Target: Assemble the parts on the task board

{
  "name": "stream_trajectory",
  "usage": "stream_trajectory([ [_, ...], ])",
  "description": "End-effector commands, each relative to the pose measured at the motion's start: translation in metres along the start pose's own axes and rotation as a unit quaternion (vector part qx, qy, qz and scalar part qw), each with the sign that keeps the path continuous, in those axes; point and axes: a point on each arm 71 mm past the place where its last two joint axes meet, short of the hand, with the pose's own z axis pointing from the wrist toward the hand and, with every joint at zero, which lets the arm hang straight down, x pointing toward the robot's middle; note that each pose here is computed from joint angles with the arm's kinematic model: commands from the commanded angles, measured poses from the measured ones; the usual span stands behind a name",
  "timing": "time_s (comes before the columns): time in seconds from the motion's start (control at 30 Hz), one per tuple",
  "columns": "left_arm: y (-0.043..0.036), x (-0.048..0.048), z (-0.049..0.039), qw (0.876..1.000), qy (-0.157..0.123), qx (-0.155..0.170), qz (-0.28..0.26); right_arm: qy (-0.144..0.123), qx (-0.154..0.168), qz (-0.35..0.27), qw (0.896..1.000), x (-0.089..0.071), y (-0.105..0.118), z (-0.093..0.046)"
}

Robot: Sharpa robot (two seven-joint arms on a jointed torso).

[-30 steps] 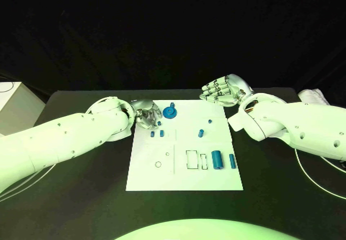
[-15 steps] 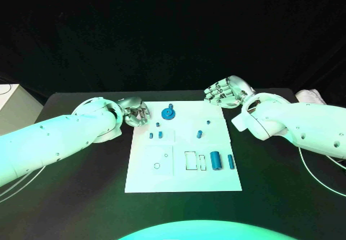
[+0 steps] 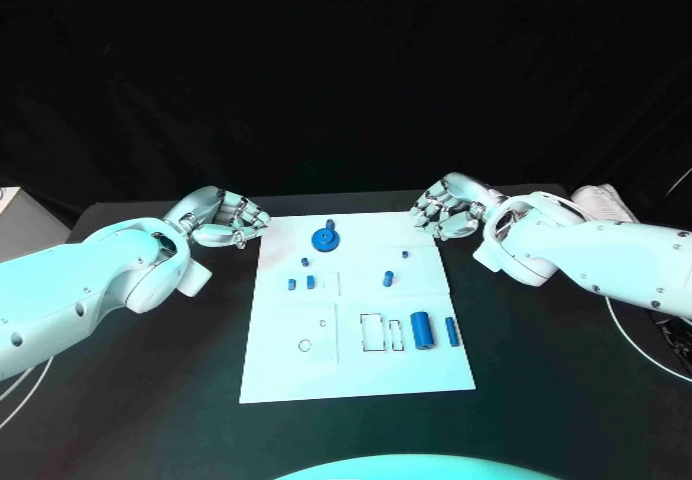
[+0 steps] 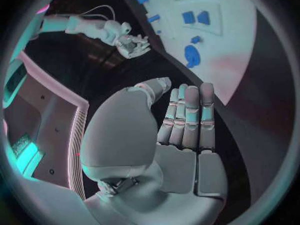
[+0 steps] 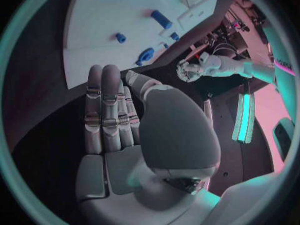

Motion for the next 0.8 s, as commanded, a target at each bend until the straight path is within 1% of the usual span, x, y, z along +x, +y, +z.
stream_trajectory([
  [0.03, -0.0093, 0.0011, -0.0077, 0.981, -0.021, 0.068, -0.181, 0.031, -0.019, -0.126, 0.991, 0.010, 0.002, 0.000],
  [0.07, -0.0098, 0.0029, -0.0125, 0.975, -0.021, 0.073, -0.209, 0.029, -0.017, -0.149, 0.988, 0.013, 0.003, 0.000],
  [0.17, -0.0103, 0.0076, -0.0212, 0.965, -0.015, 0.080, -0.248, 0.027, -0.010, -0.180, 0.983, 0.019, 0.003, 0.000],
  [0.27, -0.0107, 0.0133, -0.0295, 0.957, -0.007, 0.083, -0.276, 0.027, -0.006, -0.202, 0.979, 0.026, 0.006, 0.000],
  [0.33, -0.0111, 0.0161, -0.0330, 0.955, -0.004, 0.084, -0.286, 0.030, -0.005, -0.209, 0.977, 0.029, 0.008, 0.000],
  [0.53, -0.0117, 0.0203, -0.0372, 0.954, 0.000, 0.088, -0.285, 0.039, -0.006, -0.220, 0.975, 0.038, 0.014, 0.000],
  [0.8, -0.0110, 0.0215, -0.0383, 0.955, -0.001, 0.086, -0.282, 0.053, -0.012, -0.216, 0.975, 0.050, 0.023, 0.001],
])
